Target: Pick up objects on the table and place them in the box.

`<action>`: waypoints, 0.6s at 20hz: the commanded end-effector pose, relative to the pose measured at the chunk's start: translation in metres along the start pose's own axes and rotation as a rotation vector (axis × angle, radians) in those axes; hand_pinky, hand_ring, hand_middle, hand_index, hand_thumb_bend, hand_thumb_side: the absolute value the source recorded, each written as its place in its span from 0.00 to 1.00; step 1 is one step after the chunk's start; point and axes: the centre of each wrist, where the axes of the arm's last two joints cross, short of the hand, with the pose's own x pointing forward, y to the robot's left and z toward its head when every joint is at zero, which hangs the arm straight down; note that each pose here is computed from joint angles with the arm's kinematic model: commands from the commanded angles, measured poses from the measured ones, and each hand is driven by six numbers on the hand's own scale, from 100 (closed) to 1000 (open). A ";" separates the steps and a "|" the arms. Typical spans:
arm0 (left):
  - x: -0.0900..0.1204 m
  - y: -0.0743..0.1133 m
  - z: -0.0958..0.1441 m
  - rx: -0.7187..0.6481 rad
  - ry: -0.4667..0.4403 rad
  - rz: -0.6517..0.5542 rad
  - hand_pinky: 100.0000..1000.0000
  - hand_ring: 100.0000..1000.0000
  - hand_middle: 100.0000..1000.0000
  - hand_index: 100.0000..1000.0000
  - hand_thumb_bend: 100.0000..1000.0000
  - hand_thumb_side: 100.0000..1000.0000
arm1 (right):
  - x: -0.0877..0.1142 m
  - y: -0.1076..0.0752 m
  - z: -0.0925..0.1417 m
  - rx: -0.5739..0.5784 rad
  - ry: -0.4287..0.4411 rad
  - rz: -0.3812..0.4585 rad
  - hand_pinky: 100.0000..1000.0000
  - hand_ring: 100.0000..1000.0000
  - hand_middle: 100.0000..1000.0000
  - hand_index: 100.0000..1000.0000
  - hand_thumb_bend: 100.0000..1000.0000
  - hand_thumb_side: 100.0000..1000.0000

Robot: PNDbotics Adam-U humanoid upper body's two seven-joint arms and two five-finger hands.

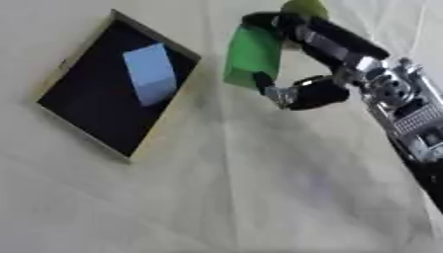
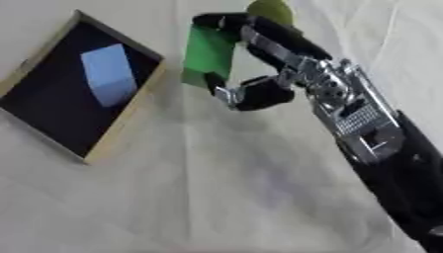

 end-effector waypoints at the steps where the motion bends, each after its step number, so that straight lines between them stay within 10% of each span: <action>1: 0.005 0.005 -0.005 -0.008 -0.024 -0.018 0.73 0.78 0.75 0.79 0.18 0.76 | 0.017 -0.017 -0.008 0.036 -0.081 0.046 0.87 0.79 0.39 0.95 0.00 0.00; 12: 0.005 0.009 -0.004 -0.007 -0.027 -0.035 0.74 0.78 0.75 0.79 0.19 0.74 | 0.082 -0.012 -0.068 0.121 -0.192 0.127 0.87 0.79 0.40 0.93 0.00 0.00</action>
